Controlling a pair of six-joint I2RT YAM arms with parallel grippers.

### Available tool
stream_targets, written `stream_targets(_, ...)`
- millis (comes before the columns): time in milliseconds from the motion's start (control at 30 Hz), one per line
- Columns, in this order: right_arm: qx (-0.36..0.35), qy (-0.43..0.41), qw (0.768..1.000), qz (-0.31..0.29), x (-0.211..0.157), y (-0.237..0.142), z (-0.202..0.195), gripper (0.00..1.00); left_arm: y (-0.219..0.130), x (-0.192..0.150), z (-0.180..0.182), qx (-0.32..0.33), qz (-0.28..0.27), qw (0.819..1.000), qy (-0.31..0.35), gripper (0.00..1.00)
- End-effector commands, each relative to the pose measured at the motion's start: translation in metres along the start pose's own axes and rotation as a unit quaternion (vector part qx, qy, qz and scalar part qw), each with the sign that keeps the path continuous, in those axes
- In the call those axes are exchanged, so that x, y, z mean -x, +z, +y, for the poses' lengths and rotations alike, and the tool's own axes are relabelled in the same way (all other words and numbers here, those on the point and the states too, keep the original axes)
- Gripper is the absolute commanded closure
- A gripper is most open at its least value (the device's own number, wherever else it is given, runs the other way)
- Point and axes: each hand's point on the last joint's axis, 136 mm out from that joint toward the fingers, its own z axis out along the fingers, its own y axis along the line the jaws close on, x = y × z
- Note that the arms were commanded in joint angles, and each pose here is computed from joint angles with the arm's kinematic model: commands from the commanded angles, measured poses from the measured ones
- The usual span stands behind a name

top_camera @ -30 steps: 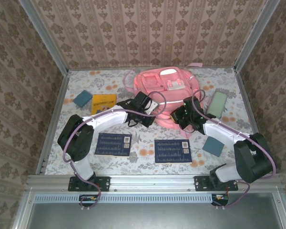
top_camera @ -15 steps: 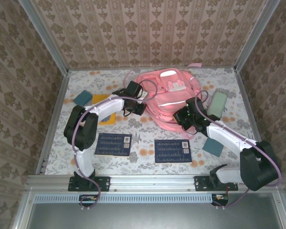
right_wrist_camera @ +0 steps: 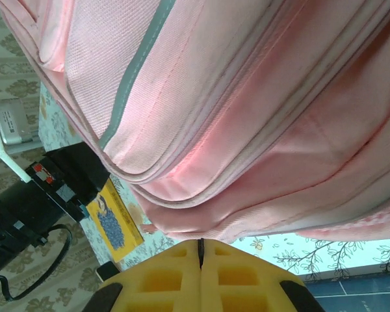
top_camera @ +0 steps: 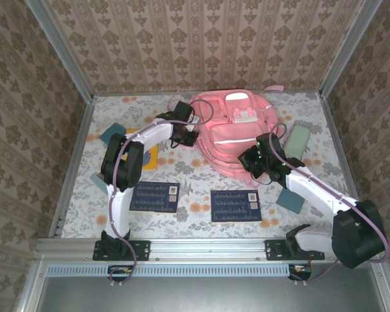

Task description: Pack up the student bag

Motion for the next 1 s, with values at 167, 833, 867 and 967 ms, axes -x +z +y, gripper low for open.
stream_targets(167,0.023,-0.036,0.999,0.03,0.003,0.014,0.041,1.0,-0.034,0.003,0.004,-0.015,-0.03,0.999,-0.011,1.0)
stream_targets(833,-0.224,-0.172,0.959,0.011,0.099,0.022,-0.067,0.4,-0.055,-0.006,-0.036,-0.102,-0.046,0.965,-0.236,0.31)
stream_targets(867,-0.232,-0.174,0.957,0.019,0.098,0.026,-0.074,0.4,-0.049,-0.004,-0.035,-0.1,-0.041,0.964,-0.243,0.32)
stream_targets(967,-0.241,-0.171,0.954,0.04,0.091,0.037,-0.09,0.41,-0.032,0.0,-0.028,-0.083,-0.029,0.963,-0.256,0.36)
